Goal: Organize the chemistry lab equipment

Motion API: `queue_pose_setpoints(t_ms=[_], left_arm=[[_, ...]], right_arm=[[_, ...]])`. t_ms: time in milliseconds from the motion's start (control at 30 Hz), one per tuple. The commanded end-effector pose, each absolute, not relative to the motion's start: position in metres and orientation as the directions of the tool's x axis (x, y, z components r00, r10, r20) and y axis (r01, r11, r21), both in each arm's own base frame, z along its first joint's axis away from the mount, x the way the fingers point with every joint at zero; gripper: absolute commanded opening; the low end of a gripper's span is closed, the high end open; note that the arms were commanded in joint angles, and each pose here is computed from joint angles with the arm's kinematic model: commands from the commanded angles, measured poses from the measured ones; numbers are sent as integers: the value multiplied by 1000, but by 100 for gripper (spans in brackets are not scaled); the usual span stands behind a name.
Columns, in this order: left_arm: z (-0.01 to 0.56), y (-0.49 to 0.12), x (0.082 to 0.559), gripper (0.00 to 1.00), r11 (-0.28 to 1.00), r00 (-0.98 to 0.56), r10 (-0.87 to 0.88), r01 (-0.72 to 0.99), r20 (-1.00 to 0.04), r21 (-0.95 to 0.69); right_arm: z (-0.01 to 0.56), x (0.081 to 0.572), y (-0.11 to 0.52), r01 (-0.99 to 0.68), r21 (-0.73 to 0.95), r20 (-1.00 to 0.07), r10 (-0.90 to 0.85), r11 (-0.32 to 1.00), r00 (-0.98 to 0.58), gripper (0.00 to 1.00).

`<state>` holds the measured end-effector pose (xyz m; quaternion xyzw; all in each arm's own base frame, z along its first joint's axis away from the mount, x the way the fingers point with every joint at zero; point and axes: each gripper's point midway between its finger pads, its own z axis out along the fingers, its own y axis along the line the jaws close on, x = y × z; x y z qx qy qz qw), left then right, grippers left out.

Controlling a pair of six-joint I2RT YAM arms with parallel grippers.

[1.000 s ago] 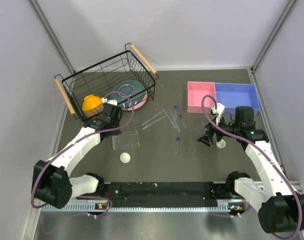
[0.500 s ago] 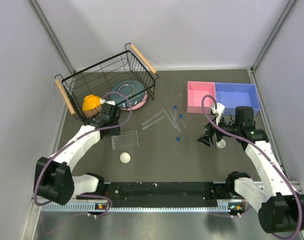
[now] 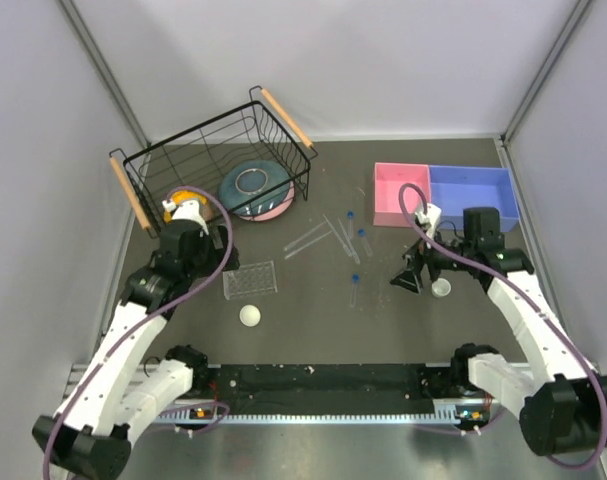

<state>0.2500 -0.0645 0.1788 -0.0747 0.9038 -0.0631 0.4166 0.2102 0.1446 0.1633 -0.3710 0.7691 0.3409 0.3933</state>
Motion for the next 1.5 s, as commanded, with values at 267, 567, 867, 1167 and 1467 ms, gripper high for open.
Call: queue_pose_setpoints(t_ms=[267, 567, 867, 1167, 1467], left_arm=[[205, -111, 201, 99, 826, -570, -410, 98, -712, -555], [197, -115, 186, 99, 763, -539, -487, 121, -688, -635], [191, -116, 184, 99, 755, -532, -493, 130, -688, -642], [191, -119, 181, 99, 749, -539, -484, 154, -690, -645], [195, -123, 179, 99, 725, -540, -496, 173, -680, -666]], right_arm=[[161, 253, 209, -681, 228, -741, -329, 696, -585, 94], [115, 264, 245, -554, 190, -626, -335, 811, -705, 95], [71, 252, 255, -585, 95, -525, -459, 805, -716, 72], [41, 238, 252, -605, 76, -439, -519, 792, -734, 58], [29, 223, 246, -652, 49, -397, -585, 756, -708, 37]])
